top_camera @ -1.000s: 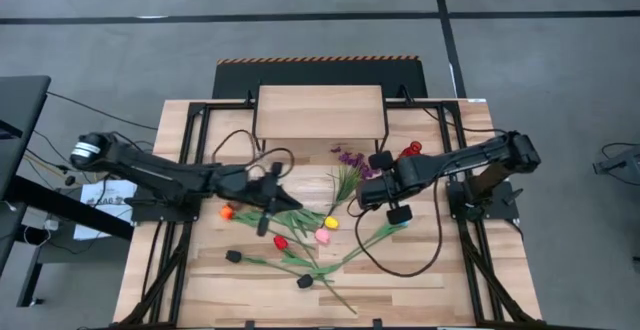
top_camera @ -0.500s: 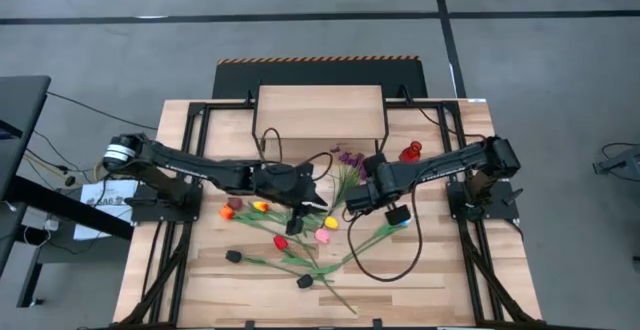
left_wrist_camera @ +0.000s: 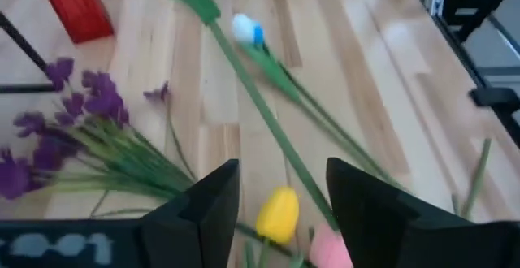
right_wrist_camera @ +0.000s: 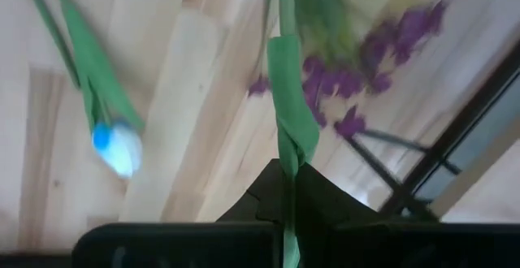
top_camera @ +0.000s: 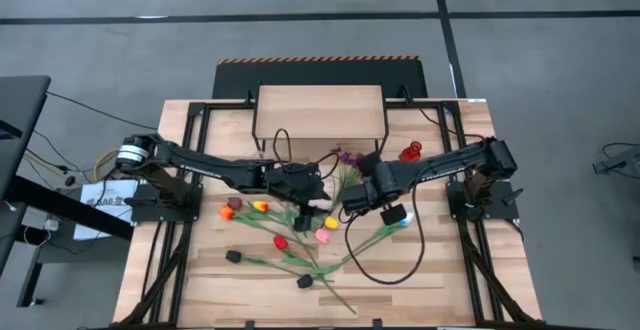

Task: Pick and place flowers into a vace then onto a shelf
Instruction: Put the top white flower into the red vase

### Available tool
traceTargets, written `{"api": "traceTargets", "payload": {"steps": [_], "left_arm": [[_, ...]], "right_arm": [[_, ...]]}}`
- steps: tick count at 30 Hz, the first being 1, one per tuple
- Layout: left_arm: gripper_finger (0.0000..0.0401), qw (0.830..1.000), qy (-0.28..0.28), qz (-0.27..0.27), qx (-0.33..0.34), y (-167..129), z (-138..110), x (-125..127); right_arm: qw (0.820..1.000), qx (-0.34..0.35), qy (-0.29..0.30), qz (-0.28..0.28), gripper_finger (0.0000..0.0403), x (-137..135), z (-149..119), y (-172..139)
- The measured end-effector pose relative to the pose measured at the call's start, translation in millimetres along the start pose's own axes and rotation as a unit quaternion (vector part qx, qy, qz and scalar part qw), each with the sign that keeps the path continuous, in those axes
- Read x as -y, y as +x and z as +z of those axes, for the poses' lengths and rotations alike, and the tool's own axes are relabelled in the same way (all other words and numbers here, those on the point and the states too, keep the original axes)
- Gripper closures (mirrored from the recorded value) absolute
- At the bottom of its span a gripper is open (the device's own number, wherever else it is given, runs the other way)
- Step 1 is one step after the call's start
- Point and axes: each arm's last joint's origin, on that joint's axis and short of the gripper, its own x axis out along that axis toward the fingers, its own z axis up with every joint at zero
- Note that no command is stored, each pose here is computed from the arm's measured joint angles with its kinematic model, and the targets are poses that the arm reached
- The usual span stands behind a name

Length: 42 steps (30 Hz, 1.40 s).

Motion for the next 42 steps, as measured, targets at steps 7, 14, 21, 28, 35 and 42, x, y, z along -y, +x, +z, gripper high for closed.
{"api": "traceTargets", "payload": {"steps": [7, 14, 21, 28, 35, 42], "left_arm": [[0.0223, 1.0, 0.002, -0.009, 0.001, 3, -1, 0], [0.0223, 1.0, 0.001, -0.008, -0.003, 3, -1, -1], [0.0256, 1.0, -0.001, 0.006, -0.006, 3, -2, -4], [0.038, 1.0, -0.008, 0.017, -0.006, 2, -2, -14], [0.0399, 1.0, 0.01, 0.017, -0.01, 2, -3, -15], [0.04, 1.0, 0.011, 0.017, -0.014, 2, -3, -15]], "right_arm": [[1.0, -0.005, -0.002, -0.012, 0.04, 1, -1, -2], [1.0, -0.004, -0.001, -0.022, 0.0399, 2, 0, -2], [1.0, -0.003, -0.001, -0.022, 0.0399, 2, 0, -2], [1.0, -0.001, 0.0, -0.023, 0.04, 2, 0, -2], [1.0, 0.001, 0.002, -0.023, 0.0398, 2, 0, -2], [0.999, 0.005, 0.043, -0.033, 0.0375, 3, 1, -2]]}}
